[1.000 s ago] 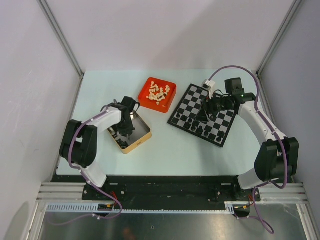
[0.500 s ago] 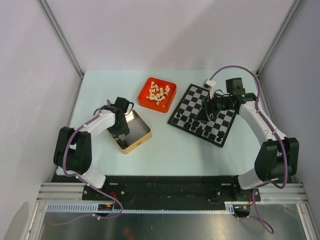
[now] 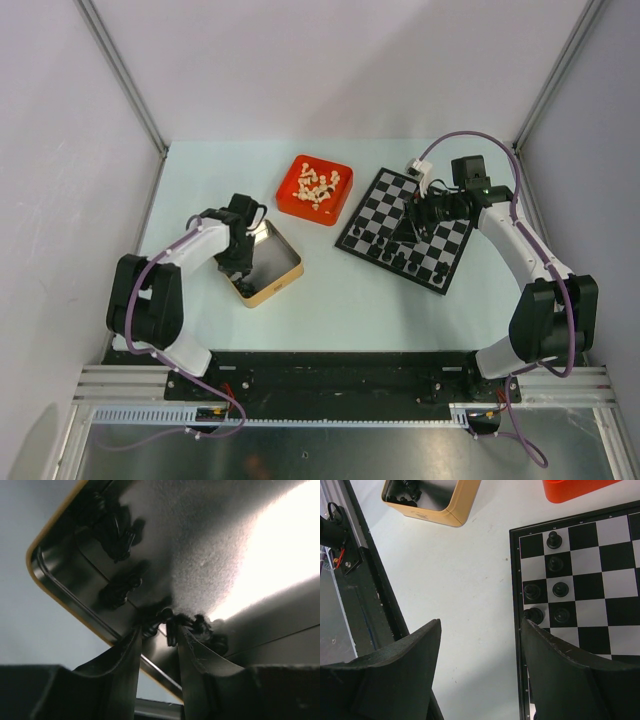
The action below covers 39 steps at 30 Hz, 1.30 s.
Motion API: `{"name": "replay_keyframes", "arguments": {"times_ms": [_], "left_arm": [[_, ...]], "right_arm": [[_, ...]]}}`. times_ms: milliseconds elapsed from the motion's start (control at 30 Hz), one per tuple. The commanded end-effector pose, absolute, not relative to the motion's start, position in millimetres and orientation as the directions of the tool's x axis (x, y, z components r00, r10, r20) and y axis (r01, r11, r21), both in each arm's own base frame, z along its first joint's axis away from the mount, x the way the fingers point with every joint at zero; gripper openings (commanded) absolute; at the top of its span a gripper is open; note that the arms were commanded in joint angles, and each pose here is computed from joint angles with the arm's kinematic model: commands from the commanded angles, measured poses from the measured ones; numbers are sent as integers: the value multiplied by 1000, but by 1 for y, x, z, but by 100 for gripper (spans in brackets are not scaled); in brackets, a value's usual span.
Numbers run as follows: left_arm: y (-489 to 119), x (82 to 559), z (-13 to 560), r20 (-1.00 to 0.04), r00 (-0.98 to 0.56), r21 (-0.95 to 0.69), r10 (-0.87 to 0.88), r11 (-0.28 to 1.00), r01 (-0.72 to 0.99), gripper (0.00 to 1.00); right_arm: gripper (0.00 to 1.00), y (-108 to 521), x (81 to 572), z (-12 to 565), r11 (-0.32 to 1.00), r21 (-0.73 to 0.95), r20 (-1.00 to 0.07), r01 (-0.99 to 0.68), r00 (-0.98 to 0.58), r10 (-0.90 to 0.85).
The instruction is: Set up the chess pieces on the board
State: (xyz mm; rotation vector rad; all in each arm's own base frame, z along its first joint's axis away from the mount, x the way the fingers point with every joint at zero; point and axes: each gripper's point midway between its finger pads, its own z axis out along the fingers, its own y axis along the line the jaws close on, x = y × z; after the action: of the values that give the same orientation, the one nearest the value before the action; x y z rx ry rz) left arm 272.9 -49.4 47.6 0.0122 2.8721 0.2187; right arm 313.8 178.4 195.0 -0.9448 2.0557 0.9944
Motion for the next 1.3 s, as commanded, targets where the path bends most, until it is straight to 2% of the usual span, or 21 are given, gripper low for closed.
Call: {"name": "replay_keyframes", "arguments": {"times_ms": [0,333,800,1133,1267], "left_arm": [[-33,274,62,-228,-946,232,229,957,176,38],[-46,289,52,-186,-929,196,320,939,284,28],[-49,280,27,-97,-922,202,376,914,351,31],[-59,286,32,-124,-912,181,392,912,367,35],[-57,275,22,-79,-921,172,382,915,365,32]], "right_arm": [[70,180,318,214,429,335,-822,-839,-483,-302],[70,179,318,213,428,337,-821,-839,-484,-304],[69,178,319,214,430,336,-823,-838,-483,-299],[70,174,320,215,441,330,-824,-835,-483,-297],[70,175,320,215,439,333,-824,-835,-484,-295]]}}
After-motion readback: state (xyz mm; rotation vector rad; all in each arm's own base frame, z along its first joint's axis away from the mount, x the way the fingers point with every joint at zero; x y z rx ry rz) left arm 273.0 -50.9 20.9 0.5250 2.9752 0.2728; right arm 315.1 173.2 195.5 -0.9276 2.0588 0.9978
